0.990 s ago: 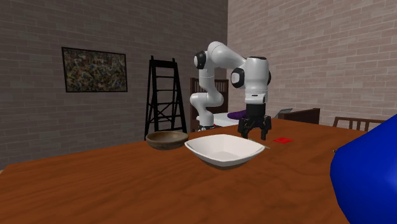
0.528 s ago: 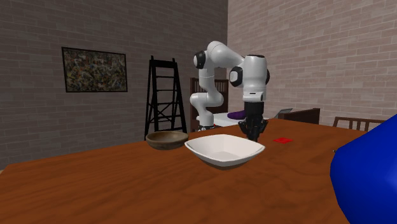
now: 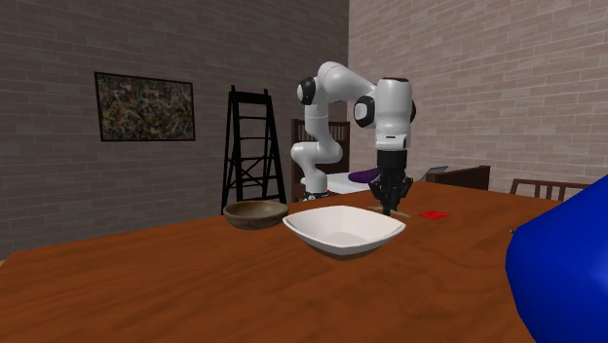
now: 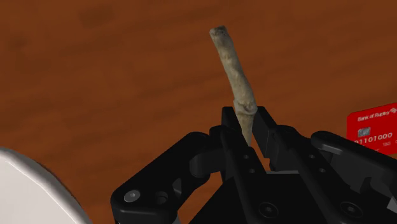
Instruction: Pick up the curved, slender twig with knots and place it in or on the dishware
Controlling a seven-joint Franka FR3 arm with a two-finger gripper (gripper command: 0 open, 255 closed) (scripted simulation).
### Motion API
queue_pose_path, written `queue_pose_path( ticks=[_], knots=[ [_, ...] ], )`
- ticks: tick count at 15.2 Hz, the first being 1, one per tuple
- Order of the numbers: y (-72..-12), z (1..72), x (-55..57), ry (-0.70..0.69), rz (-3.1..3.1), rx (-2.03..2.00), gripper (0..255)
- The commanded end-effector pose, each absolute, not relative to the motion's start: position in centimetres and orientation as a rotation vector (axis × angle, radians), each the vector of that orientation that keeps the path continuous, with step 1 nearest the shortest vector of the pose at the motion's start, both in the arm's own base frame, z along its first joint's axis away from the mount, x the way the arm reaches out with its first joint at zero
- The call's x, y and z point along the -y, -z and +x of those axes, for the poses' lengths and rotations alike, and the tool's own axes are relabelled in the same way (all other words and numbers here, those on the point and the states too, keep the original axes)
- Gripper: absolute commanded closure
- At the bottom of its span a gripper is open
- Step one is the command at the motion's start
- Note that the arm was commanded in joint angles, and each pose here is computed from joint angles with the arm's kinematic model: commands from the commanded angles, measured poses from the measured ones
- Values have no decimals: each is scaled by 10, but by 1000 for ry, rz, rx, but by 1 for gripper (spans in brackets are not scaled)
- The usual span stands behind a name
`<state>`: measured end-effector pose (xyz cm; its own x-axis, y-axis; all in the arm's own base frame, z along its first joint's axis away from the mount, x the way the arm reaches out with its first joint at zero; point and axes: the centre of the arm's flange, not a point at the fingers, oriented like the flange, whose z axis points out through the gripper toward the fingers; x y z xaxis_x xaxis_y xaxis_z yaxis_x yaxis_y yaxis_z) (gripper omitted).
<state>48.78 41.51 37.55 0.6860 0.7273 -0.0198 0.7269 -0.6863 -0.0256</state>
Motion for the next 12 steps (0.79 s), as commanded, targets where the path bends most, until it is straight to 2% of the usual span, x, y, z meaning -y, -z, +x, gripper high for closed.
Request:
queue_pose_path(
  ticks=[1,12],
  knots=[
    [-385,487,-415,-46,-2870,1239,255],
    [-443,487,-415,-46,-2870,1239,255]
  ],
)
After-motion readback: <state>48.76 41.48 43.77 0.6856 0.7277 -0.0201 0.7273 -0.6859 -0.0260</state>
